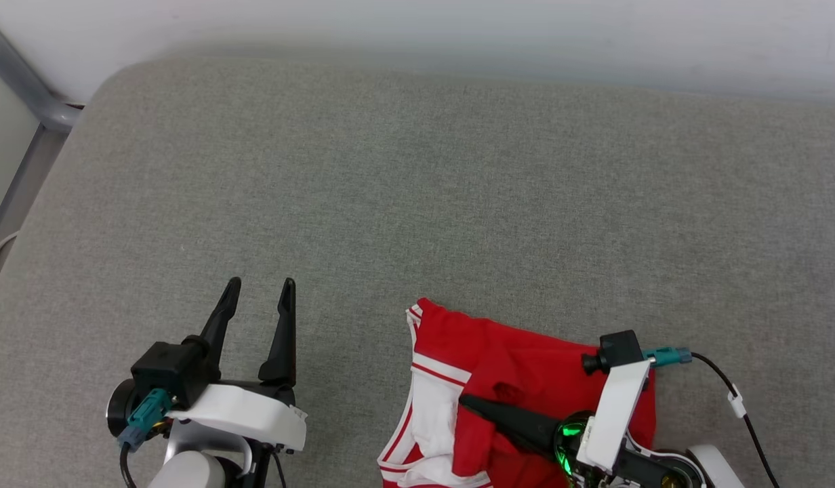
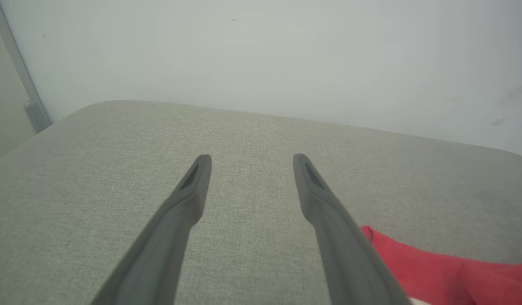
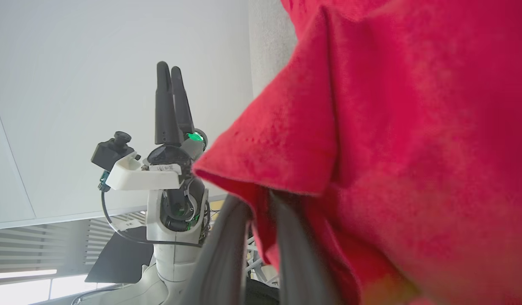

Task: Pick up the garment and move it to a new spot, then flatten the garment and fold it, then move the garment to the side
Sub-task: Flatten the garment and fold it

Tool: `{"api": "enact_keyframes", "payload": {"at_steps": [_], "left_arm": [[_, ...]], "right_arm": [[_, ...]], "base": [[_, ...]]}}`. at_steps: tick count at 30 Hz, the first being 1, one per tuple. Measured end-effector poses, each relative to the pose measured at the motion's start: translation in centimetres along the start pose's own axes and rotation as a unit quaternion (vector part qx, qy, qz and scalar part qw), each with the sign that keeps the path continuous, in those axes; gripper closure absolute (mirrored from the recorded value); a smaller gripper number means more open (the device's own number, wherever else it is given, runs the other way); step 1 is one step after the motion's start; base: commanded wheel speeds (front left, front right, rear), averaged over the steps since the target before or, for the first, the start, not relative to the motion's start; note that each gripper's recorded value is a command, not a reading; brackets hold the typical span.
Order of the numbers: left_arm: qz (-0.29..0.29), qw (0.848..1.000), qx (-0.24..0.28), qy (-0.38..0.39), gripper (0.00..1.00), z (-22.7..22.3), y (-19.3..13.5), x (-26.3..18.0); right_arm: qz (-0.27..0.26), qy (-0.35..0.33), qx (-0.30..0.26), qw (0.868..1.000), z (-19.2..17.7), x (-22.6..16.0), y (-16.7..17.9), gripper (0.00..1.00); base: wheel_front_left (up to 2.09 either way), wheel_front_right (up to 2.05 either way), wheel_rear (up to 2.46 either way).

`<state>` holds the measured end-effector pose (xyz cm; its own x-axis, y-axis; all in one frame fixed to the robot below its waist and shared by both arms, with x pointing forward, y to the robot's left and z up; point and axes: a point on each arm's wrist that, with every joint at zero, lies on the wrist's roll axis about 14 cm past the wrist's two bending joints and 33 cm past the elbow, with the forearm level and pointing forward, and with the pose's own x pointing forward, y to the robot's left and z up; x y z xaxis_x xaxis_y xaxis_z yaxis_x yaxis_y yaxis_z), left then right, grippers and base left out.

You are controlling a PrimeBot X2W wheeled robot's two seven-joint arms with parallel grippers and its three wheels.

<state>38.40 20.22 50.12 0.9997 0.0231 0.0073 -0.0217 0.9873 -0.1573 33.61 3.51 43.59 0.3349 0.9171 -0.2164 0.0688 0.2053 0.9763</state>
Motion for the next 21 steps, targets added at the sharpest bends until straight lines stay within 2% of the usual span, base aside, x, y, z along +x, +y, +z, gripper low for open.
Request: {"api": "enact_keyframes", "payload": {"at_steps": [6, 10, 12, 18, 21], "left_arm": [[-0.001, 1.0, 0.001, 0.0, 0.0, -0.1, 0.0, 0.3], [-0.006, 1.0, 0.002, -0.007, 0.0, 0.3, -0.2, 0.3], [-0.011, 1.0, 0.005, -0.011, 0.0, 0.6, -0.5, 0.2], [-0.022, 1.0, 0.005, -0.019, 0.0, 1.1, -1.2, -0.1], [-0.024, 0.999, 0.007, -0.02, 0.0, 1.2, -1.3, -0.4]], "right_arm": [[0.021, -0.017, -0.025, 0.999, 0.7, 0.3, 1.8, 0.0], [0.039, -0.041, -0.073, 0.996, 1.4, -0.3, 4.2, 0.0], [0.031, -0.064, -0.114, 0.991, 2.2, -1.0, 4.9, 0.0], [-0.002, -0.13, -0.214, 0.968, 4.2, -3.3, 6.0, 0.0], [-0.026, -0.205, -0.276, 0.939, 6.7, -5.7, 6.9, 0.0]], "base": [[0.0, 0.0, 0.0], [0.0, 0.0, 0.0], [0.0, 0.0, 0.0], [0.0, 0.0, 0.0], [0.0, 0.0, 0.0]]}}
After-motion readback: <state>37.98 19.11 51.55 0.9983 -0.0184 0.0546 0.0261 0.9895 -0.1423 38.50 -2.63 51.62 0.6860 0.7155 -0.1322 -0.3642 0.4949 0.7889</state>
